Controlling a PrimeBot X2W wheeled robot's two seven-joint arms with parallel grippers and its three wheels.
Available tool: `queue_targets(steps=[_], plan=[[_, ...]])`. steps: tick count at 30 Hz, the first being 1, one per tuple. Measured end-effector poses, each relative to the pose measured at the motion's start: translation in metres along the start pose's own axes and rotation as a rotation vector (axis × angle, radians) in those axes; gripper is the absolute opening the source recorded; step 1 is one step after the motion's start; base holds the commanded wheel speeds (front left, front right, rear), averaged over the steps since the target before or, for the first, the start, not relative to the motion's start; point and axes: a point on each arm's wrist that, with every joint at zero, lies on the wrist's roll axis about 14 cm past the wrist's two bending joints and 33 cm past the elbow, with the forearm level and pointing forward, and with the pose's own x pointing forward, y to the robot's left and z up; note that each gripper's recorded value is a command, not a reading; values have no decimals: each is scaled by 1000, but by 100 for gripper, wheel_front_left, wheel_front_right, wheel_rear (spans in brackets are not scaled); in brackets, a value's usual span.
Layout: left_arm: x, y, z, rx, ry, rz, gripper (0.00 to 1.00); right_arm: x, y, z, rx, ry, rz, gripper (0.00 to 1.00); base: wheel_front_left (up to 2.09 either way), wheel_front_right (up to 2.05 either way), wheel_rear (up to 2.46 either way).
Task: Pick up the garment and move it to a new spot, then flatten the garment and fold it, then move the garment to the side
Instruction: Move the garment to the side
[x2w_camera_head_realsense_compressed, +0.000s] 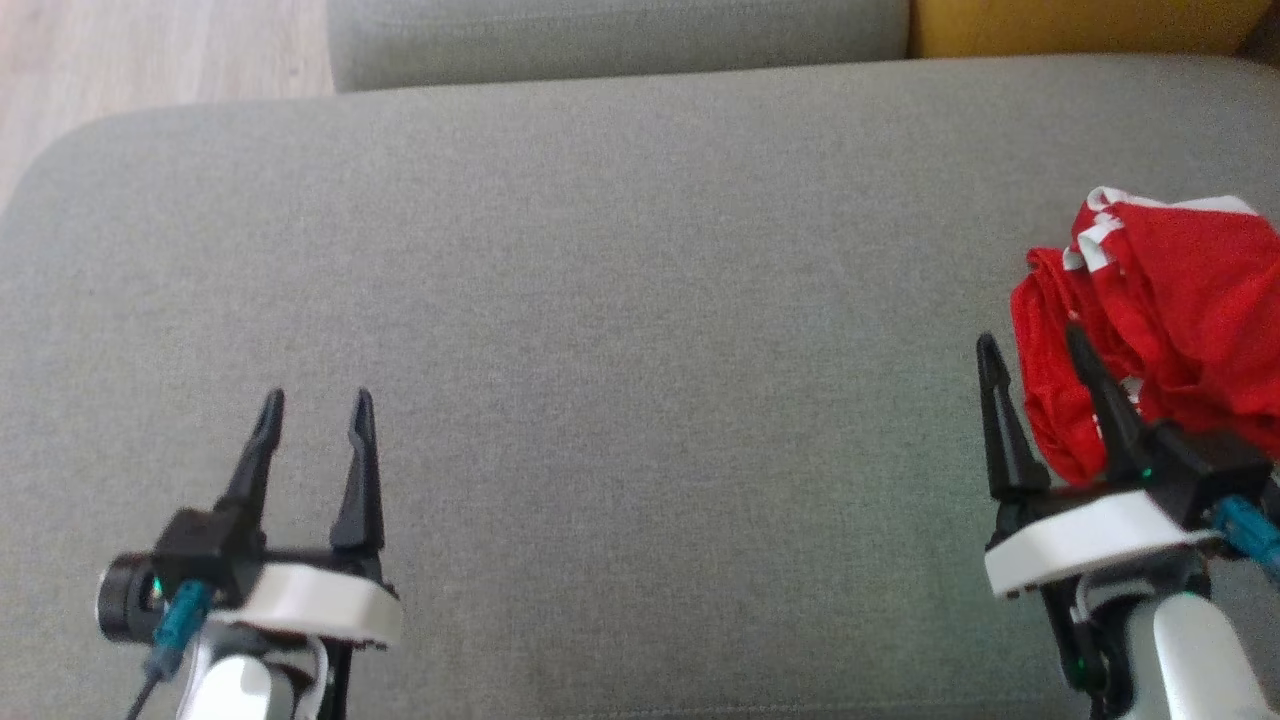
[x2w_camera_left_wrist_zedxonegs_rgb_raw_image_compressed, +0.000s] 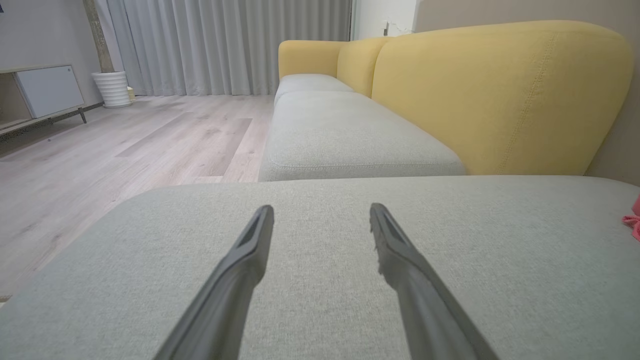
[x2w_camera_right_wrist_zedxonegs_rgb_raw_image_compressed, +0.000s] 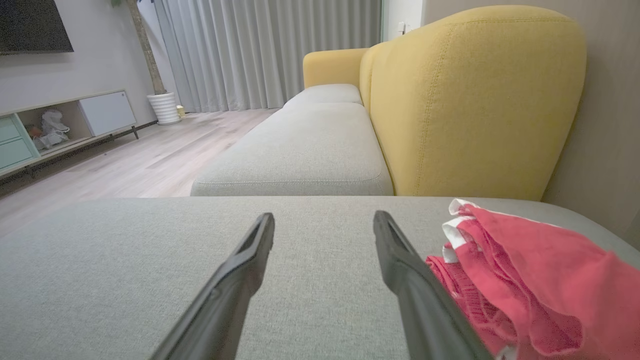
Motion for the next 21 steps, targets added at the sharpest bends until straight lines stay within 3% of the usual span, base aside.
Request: queue_targets(steps=[21], plan=[[-37, 1, 3, -11, 16, 6, 100, -31, 6, -1, 21, 9, 2, 100, 0, 0, 0]])
